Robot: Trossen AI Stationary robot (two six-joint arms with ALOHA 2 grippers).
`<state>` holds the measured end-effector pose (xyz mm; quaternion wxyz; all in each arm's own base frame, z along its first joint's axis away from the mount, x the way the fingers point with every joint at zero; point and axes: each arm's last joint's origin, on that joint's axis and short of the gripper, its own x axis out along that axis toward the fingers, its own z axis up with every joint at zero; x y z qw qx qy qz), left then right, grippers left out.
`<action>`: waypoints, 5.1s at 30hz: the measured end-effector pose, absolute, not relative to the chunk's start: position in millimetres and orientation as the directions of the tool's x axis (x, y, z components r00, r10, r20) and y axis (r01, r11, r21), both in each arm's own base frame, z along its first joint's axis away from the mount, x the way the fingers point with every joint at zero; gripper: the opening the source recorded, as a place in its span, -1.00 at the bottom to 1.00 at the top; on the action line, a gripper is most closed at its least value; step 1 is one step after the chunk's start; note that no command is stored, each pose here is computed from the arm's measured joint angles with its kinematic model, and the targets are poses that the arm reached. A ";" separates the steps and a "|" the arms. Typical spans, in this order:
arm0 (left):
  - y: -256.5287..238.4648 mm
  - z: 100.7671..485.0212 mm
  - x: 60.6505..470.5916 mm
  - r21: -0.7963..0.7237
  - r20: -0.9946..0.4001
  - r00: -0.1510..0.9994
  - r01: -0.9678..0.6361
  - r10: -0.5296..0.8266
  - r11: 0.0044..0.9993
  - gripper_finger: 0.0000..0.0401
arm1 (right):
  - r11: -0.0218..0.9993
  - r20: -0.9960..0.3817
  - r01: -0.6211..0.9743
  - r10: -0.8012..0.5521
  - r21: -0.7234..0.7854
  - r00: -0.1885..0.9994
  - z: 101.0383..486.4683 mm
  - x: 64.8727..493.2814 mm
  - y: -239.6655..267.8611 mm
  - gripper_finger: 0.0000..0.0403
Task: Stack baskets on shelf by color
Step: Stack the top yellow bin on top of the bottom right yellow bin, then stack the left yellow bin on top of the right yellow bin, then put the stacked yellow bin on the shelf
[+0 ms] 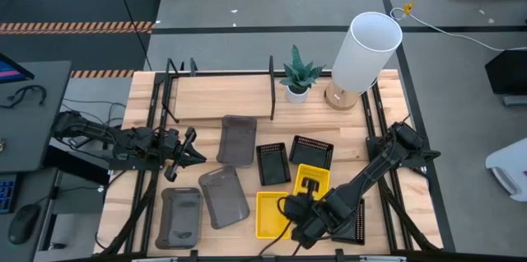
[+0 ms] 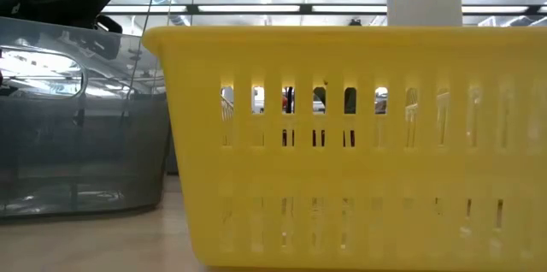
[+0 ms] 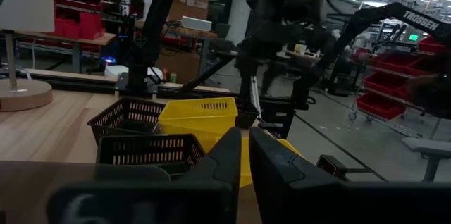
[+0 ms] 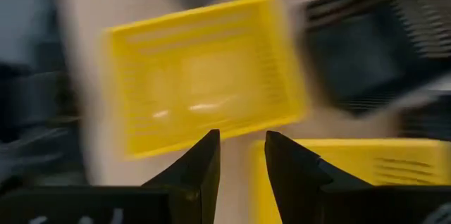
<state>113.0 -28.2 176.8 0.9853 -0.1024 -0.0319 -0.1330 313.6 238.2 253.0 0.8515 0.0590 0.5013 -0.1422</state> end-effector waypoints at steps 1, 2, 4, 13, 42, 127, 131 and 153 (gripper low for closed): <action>-28.2 176.8 113.0 -0.193 0.090 0.963 0.268 -0.255 0.944 -0.84 | 0.938 -0.856 0.336 -0.243 -0.088 0.456 252.7 310.2 236.3 -0.41; -28.2 176.8 113.0 -0.193 0.090 0.963 0.268 -0.255 0.944 -0.84 | 0.924 -0.846 0.364 -0.285 -0.118 0.450 252.3 307.8 234.2 -0.41; -28.2 176.8 113.0 -0.193 0.090 0.963 0.269 -0.256 0.944 -0.86 | 0.904 -0.846 0.405 -0.318 -0.136 0.427 246.5 304.2 231.5 -0.41; -28.2 176.8 113.0 -0.193 0.090 0.963 0.269 -0.256 0.944 -0.81 | 0.878 -0.922 0.474 -0.237 -0.067 0.308 185.2 291.6 226.0 -0.41; -28.2 176.7 113.0 -0.193 0.090 0.963 0.268 -0.255 0.944 -0.85 | 0.987 -0.740 0.056 0.074 0.149 0.668 190.7 361.2 298.0 -0.41; -28.2 176.8 113.0 -0.193 0.090 0.963 0.268 -0.255 0.944 -0.84 | 0.911 -0.909 0.336 -0.333 -0.241 0.252 187.5 284.1 262.9 -0.86; -28.2 176.8 113.0 -0.193 0.090 0.963 0.269 -0.256 0.944 -0.81 | 0.912 -0.911 0.342 -0.324 -0.228 0.254 189.1 285.3 263.2 -0.65; -28.2 176.8 113.0 -0.193 0.090 0.963 0.268 -0.255 0.944 -0.81 | 0.904 -0.904 0.380 -0.315 -0.193 0.288 207.2 301.9 259.8 0.05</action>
